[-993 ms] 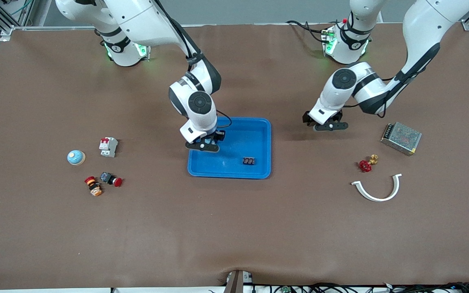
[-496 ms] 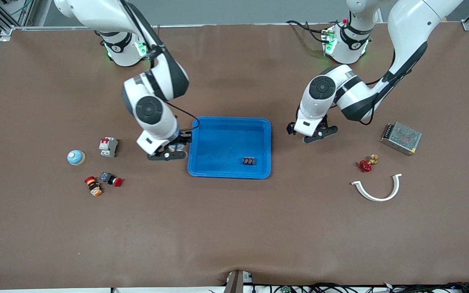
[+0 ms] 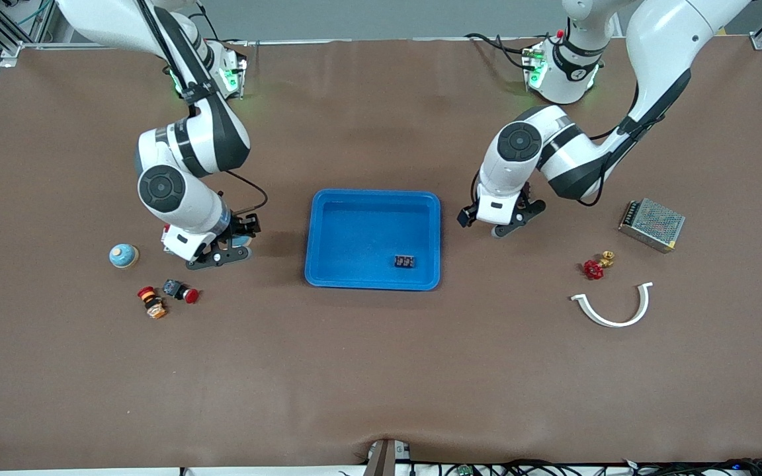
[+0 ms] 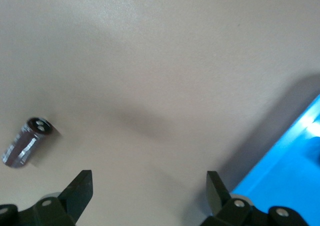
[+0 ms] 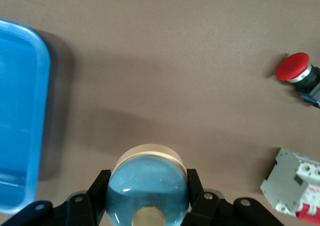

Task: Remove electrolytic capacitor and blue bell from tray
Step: 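Carry the dome beside the red buttons while the left gripper returns to the tray, then place the dome on the table while the left gripper grasps the capacitor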

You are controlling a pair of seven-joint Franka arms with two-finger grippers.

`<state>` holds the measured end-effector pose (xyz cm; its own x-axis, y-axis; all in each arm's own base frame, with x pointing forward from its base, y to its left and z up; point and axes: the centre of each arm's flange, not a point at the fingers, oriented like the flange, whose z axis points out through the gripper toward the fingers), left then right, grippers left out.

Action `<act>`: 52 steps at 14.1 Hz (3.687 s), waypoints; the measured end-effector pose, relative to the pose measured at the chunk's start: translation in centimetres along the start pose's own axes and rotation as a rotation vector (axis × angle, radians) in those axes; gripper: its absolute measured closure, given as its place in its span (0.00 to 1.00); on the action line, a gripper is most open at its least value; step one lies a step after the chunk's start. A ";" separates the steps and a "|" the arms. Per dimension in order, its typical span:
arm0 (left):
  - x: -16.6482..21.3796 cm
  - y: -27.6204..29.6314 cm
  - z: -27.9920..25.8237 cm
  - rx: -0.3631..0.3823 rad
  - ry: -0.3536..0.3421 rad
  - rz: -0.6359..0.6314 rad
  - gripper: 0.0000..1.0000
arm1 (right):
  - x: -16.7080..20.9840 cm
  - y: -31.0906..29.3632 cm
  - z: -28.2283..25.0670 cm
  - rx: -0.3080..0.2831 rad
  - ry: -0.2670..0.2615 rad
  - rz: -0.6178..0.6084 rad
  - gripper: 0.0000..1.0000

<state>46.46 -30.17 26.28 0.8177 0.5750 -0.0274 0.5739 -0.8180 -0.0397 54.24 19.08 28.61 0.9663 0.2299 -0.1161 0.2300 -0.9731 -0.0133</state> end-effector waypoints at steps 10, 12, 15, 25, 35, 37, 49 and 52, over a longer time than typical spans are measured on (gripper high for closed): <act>0.4 7.5 0.1 -0.070 -0.024 -0.426 0.00 | -2.1 6.0 4.4 0.000 0.061 -0.100 0.34; 0.2 9.3 0.7 -0.078 -0.015 -0.509 0.00 | -2.0 7.2 4.4 -0.001 0.071 -0.117 0.34; -0.4 11.4 0.7 -0.099 -0.025 -0.604 0.00 | -2.1 8.1 5.1 -0.004 0.079 -0.143 0.34; -1.8 14.9 4.4 -0.087 -0.012 -0.749 0.00 | -1.8 10.0 9.7 -0.023 0.094 -0.204 0.34; -3.5 17.2 5.2 -0.106 0.004 -0.792 0.00 | -1.8 10.0 10.9 -0.026 0.094 -0.209 0.30; -3.7 17.4 5.6 -0.103 0.004 -0.792 0.00 | -1.7 10.0 10.9 -0.026 0.096 -0.209 0.11; -3.2 17.7 6.2 -0.109 -0.004 -0.766 0.00 | -1.5 9.7 -2.1 0.030 -0.019 -0.152 0.00; -3.4 17.8 6.4 -0.107 -0.005 -0.745 0.00 | -3.5 11.6 -11.4 0.039 0.010 -0.088 0.00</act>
<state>53.58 -46.60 19.31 0.2117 0.9767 -0.0353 0.9766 -0.2099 0.0477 54.86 7.10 40.20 0.9436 0.3148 -0.1028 0.3098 -0.9488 -0.0617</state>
